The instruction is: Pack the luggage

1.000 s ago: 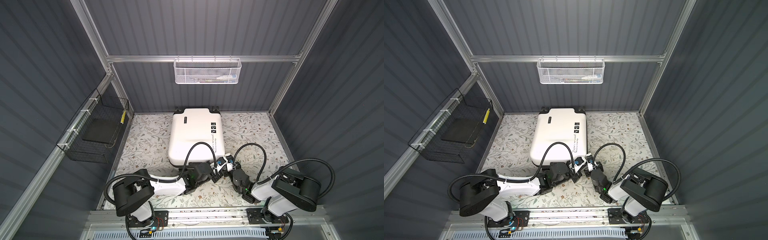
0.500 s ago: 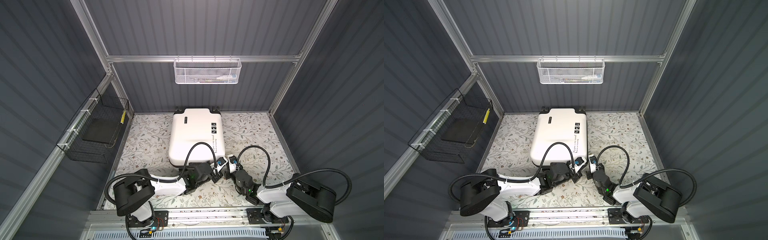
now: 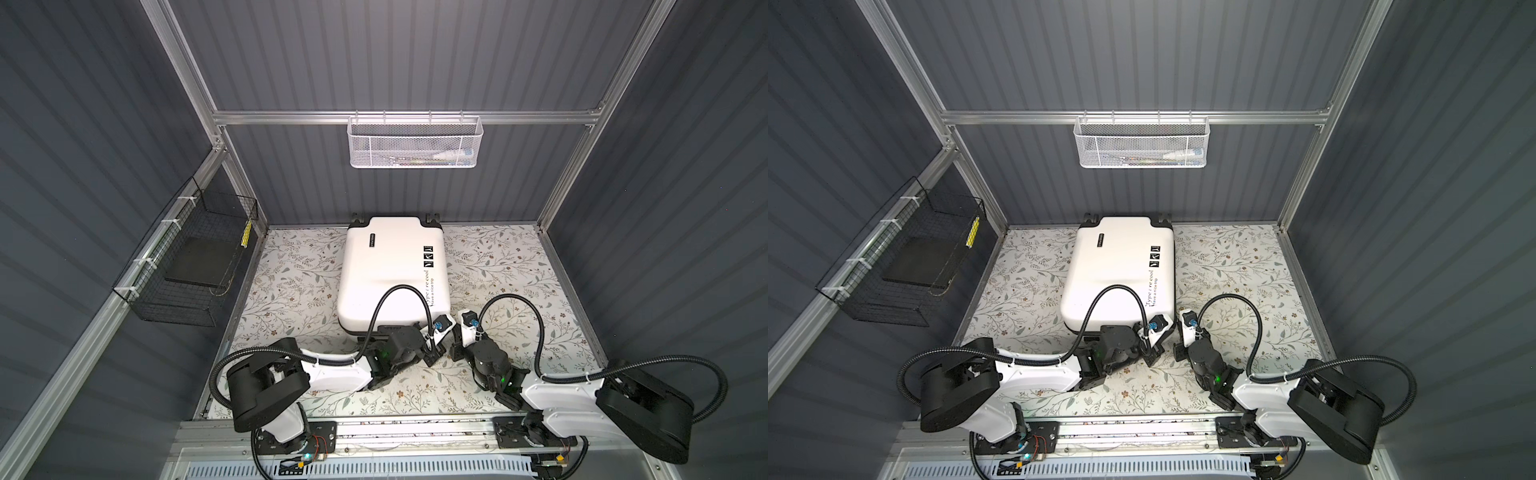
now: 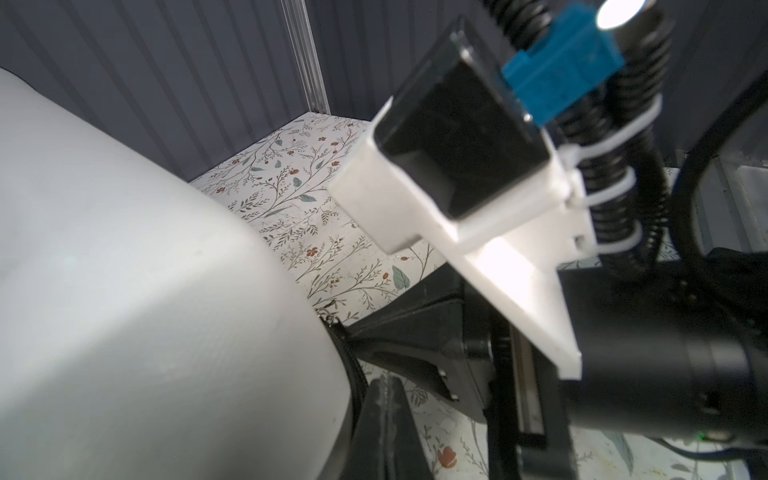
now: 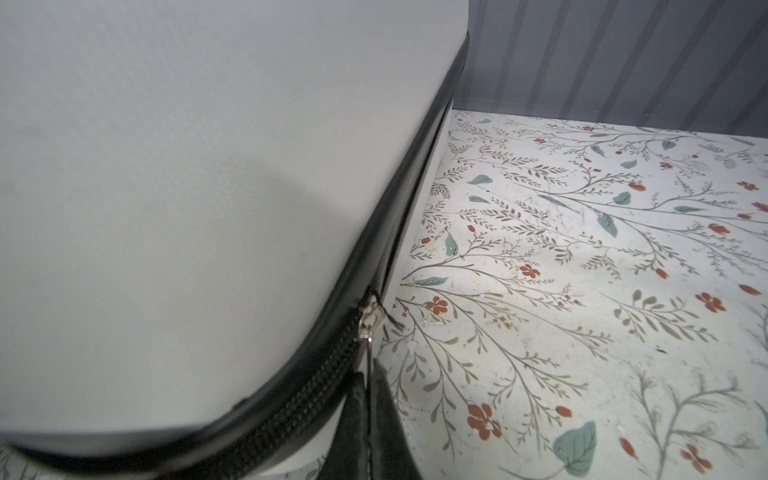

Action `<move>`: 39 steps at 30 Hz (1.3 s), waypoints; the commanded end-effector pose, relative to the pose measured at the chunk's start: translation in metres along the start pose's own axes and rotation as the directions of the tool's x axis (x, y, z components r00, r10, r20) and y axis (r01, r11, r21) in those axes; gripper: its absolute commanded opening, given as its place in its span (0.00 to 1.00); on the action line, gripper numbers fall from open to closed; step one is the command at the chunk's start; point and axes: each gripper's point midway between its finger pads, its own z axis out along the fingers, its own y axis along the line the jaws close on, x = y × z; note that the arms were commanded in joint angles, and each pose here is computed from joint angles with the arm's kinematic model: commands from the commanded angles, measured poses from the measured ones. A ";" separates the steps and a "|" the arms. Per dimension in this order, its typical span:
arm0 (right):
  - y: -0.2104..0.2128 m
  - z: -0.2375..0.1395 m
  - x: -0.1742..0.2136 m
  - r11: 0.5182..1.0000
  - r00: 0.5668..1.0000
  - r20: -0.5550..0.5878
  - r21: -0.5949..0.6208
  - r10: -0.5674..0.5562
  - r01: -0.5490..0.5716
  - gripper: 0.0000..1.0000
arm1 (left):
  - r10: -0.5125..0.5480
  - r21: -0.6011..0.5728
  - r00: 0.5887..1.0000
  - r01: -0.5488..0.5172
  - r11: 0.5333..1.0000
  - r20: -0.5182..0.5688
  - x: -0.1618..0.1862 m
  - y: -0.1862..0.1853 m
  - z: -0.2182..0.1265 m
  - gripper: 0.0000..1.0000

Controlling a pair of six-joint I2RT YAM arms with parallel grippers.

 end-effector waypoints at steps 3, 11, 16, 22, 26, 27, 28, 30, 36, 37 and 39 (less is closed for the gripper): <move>0.018 -0.013 0.023 0.994 0.996 -0.085 -0.108 -0.003 -0.006 0.00 | -0.013 0.005 0.999 0.012 1.000 0.032 -0.007 -0.003 0.002 0.00; 0.026 -0.024 0.027 0.986 0.994 -0.106 -0.160 0.025 -0.042 0.00 | -0.015 0.004 0.999 0.014 1.000 0.033 -0.006 -0.003 0.004 0.00; 0.035 -0.031 0.031 0.978 0.991 -0.128 -0.200 0.037 -0.062 0.00 | -0.011 0.003 0.999 0.011 1.000 0.039 -0.008 -0.003 0.005 0.00; 0.043 -0.039 0.038 0.971 0.988 -0.154 -0.230 0.033 -0.068 0.00 | -0.012 0.001 0.999 0.012 1.000 0.041 -0.008 -0.003 0.004 0.00; 0.044 -0.041 0.041 0.970 0.986 -0.163 -0.234 0.030 -0.068 0.00 | -0.013 0.002 0.999 0.013 1.000 0.043 -0.009 -0.003 0.003 0.00; 0.044 -0.041 0.042 0.970 0.986 -0.165 -0.232 0.030 -0.068 0.00 | -0.013 -0.001 0.999 0.013 1.000 0.043 -0.008 -0.002 0.003 0.00; 0.043 -0.041 0.043 0.971 0.985 -0.167 -0.229 0.030 -0.068 0.00 | -0.014 0.000 0.999 0.014 1.000 0.044 -0.009 -0.002 0.002 0.00; 0.043 -0.042 0.044 0.971 0.985 -0.170 -0.230 0.033 -0.073 0.00 | -0.025 0.000 0.999 0.025 1.000 0.043 -0.009 -0.002 -0.001 0.00; 0.052 -0.050 0.047 0.962 0.983 -0.184 -0.264 0.028 -0.077 0.00 | -0.032 -0.019 0.999 0.032 0.999 0.041 -0.004 0.002 -0.005 0.00; 0.052 -0.051 0.049 0.961 0.982 -0.188 -0.266 0.026 -0.077 0.00 | -0.030 -0.019 0.999 0.031 0.999 0.040 -0.004 0.002 -0.004 0.00; 0.056 -0.053 0.051 0.957 0.980 -0.197 -0.279 0.020 -0.076 0.00 | -0.024 -0.018 0.999 0.025 1.000 0.039 -0.004 0.002 -0.003 0.00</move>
